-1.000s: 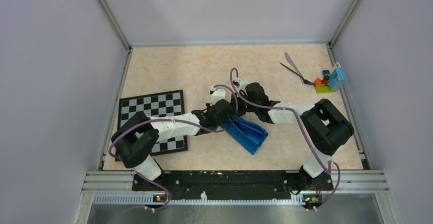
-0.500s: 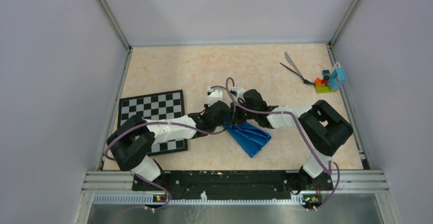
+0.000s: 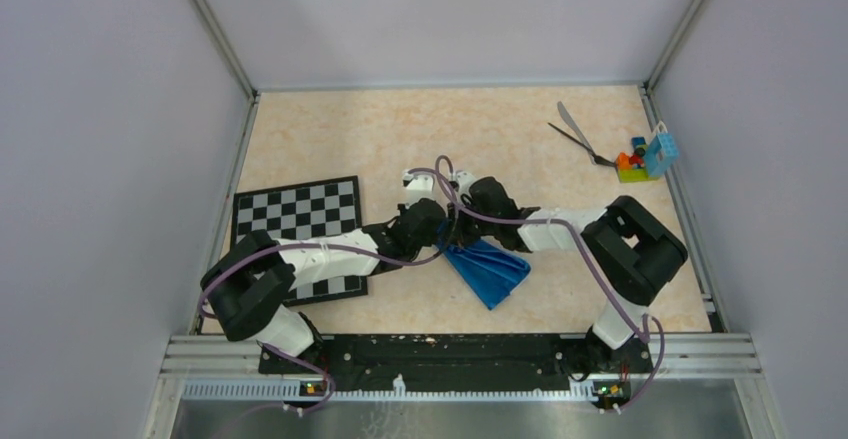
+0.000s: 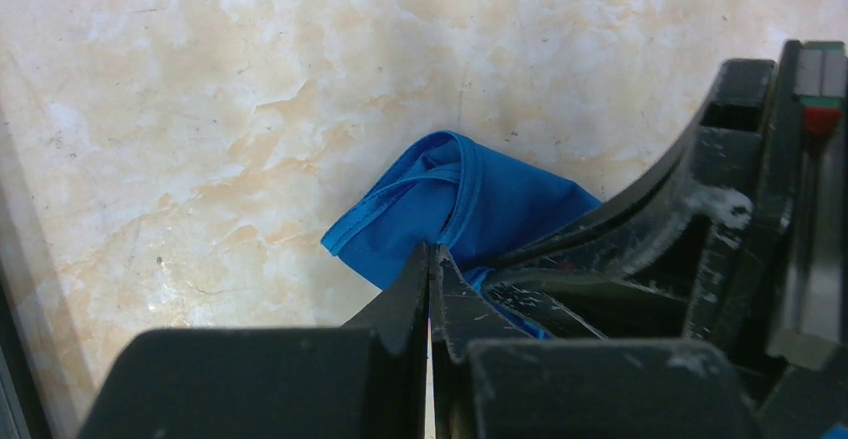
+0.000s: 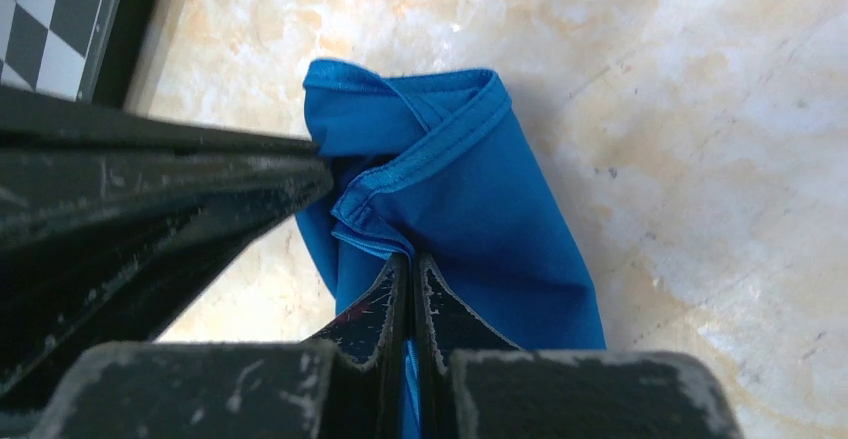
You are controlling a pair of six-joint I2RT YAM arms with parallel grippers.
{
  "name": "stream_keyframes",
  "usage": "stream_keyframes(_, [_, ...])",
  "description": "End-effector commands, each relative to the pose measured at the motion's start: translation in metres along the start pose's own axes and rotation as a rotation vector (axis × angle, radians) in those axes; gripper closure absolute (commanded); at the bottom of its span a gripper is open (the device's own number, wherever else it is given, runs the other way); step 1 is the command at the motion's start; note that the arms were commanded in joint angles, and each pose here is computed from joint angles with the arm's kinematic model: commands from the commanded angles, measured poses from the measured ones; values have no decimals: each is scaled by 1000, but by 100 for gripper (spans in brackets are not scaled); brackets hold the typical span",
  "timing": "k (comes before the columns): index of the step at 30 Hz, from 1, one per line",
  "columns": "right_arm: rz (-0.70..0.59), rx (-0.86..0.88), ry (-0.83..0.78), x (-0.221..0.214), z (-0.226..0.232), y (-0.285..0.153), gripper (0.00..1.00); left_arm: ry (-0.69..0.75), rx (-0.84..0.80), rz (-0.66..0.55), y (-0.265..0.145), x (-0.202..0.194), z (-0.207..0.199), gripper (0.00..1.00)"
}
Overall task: Fold the napkin into a case and place the utensils inside
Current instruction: Grasp the top corner of the smaller rectangle folded napkin from the folded napkin.
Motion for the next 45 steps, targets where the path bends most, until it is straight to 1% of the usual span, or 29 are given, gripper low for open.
stream_keyframes(1, [-43,6,8,20,11,10,100,-28,-70,-57,-5,12,-9,100])
stream_keyframes(5, [-88,71,87,31,23,17,100,-50,-79,-20,-2,6,-12,100])
stream_keyframes(10, [-231,173,214,41,32,23,100,-83,-58,19,-1,-3,-10,100])
stream_keyframes(14, [-289,262,258,44,39,25,100,-102,-28,45,-1,-6,-7,100])
stream_keyframes(16, [-290,287,273,42,39,27,100,-101,-1,77,-1,-10,-3,100])
stream_keyframes(20, [-233,272,280,21,28,43,100,-102,58,142,3,-9,0,100])
stream_keyframes(21, [-219,263,281,15,25,45,100,-96,71,163,5,-10,1,98])
stream_keyframes(24, [-197,241,279,0,17,48,100,-96,75,198,6,-8,3,87])
stream_keyframes(29, [-166,186,246,-10,11,45,100,-147,43,183,-7,3,16,60])
stream_keyframes(31, [-159,174,233,-9,11,44,100,-173,47,164,-18,8,25,53])
stream_keyframes(33, [-154,163,221,-7,11,44,100,-208,51,170,-25,6,36,50])
stream_keyframes(34, [-149,162,216,-7,11,44,100,-234,46,176,-27,4,42,52])
stream_keyframes(35, [-149,163,212,-6,12,43,100,-262,34,184,-28,0,47,56])
stream_keyframes(36, [-148,163,211,-5,12,43,100,-287,20,187,-26,-4,51,63])
stream_keyframes(38, [-148,169,210,-4,13,42,100,-335,-7,201,-20,-13,55,71])
stream_keyframes(40, [-143,175,208,-3,16,40,100,-350,-16,223,-14,-19,55,80])
stream_keyframes(45, [-132,209,195,6,28,31,100,-347,-47,278,4,-25,45,87])
Point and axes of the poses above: each gripper's point midway between its finger pads, its own y axis out along the fingers, its own z axis along the line the jaws close on, x = y × z, the point moved 9 cm from there along -y, back along the fingers, and after that the axes turned 3 degrees about y, right-handed, at the moved point
